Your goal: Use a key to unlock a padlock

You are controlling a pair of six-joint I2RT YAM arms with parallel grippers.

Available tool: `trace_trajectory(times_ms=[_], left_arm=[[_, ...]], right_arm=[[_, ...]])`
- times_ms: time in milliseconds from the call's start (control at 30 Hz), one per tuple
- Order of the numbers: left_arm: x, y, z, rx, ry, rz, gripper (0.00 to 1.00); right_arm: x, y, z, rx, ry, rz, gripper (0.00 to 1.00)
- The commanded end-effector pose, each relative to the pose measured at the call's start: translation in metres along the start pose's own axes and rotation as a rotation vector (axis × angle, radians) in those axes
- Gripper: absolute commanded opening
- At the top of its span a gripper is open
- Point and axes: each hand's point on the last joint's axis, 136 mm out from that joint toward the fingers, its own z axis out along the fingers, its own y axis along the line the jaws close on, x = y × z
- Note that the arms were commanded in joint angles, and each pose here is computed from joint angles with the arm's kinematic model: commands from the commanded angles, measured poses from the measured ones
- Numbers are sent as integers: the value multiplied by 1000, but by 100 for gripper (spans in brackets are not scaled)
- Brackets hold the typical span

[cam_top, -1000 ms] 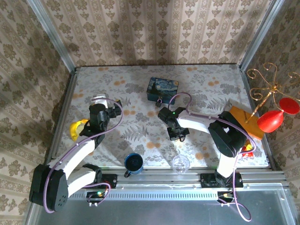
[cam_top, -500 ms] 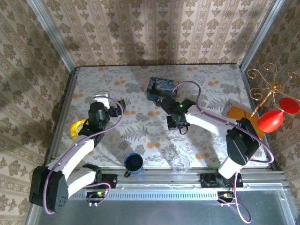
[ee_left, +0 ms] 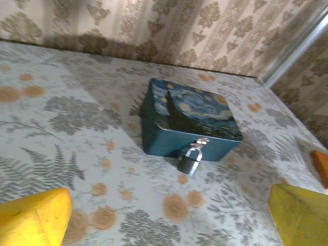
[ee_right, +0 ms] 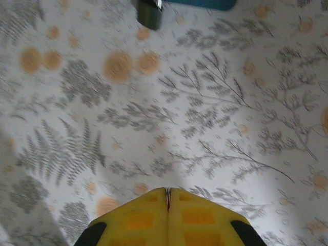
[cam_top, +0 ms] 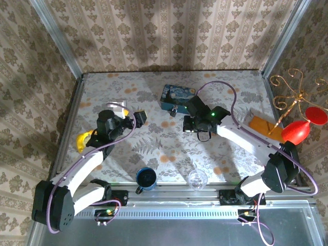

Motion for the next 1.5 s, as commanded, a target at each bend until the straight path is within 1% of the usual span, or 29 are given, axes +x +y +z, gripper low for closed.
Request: trace_trajectory(times_ms=[0, 67, 100, 133, 233, 333, 400, 533, 733, 800, 867, 967, 1067, 1100, 1200, 1300, 1433, 1467], left_arm=[[-10, -35, 4, 132, 3, -61, 98], [-7, -41, 8, 151, 7, -74, 96], [-3, -52, 10, 177, 17, -74, 96], [0, -55, 12, 182, 16, -78, 96], [6, -58, 19, 201, 9, -120, 95], [8, -62, 24, 249, -27, -132, 92], [11, -69, 25, 288, -56, -83, 89], [14, -87, 23, 349, -128, 65, 82], [24, -113, 24, 421, -124, 261, 79], [27, -120, 25, 448, -126, 302, 76], [30, -126, 28, 472, -130, 332, 67], [35, -131, 37, 505, -131, 348, 58], [37, -138, 45, 546, -151, 356, 46], [36, -141, 48, 556, -159, 355, 44], [34, -145, 57, 569, -171, 354, 44], [33, -149, 64, 585, -174, 357, 38], [35, -153, 71, 604, -163, 359, 37], [35, -153, 73, 604, -161, 358, 35]], right_arm=[[-20, 15, -6, -91, -102, 66, 0], [-31, 23, -6, -135, -155, 97, 0], [-34, 26, -6, -150, -168, 104, 0], [-38, 30, -6, -169, -185, 114, 0], [-45, 37, -6, -193, -203, 124, 0], [-49, 40, -8, -198, -202, 134, 0], [-50, 40, -10, -192, -197, 154, 0], [-52, 43, -14, -218, -189, 205, 0], [-58, 51, -24, -307, -201, 273, 0], [-61, 54, -28, -342, -206, 291, 0], [-63, 55, -28, -359, -203, 301, 0], [-65, 58, -30, -382, -200, 308, 0], [-65, 60, -31, -397, -196, 313, 0], [-66, 61, -32, -401, -195, 315, 0], [-65, 62, -32, -414, -188, 322, 0], [-64, 64, -30, -427, -182, 327, 0], [-63, 66, -30, -440, -176, 332, 0], [-63, 66, -30, -440, -176, 332, 0]])
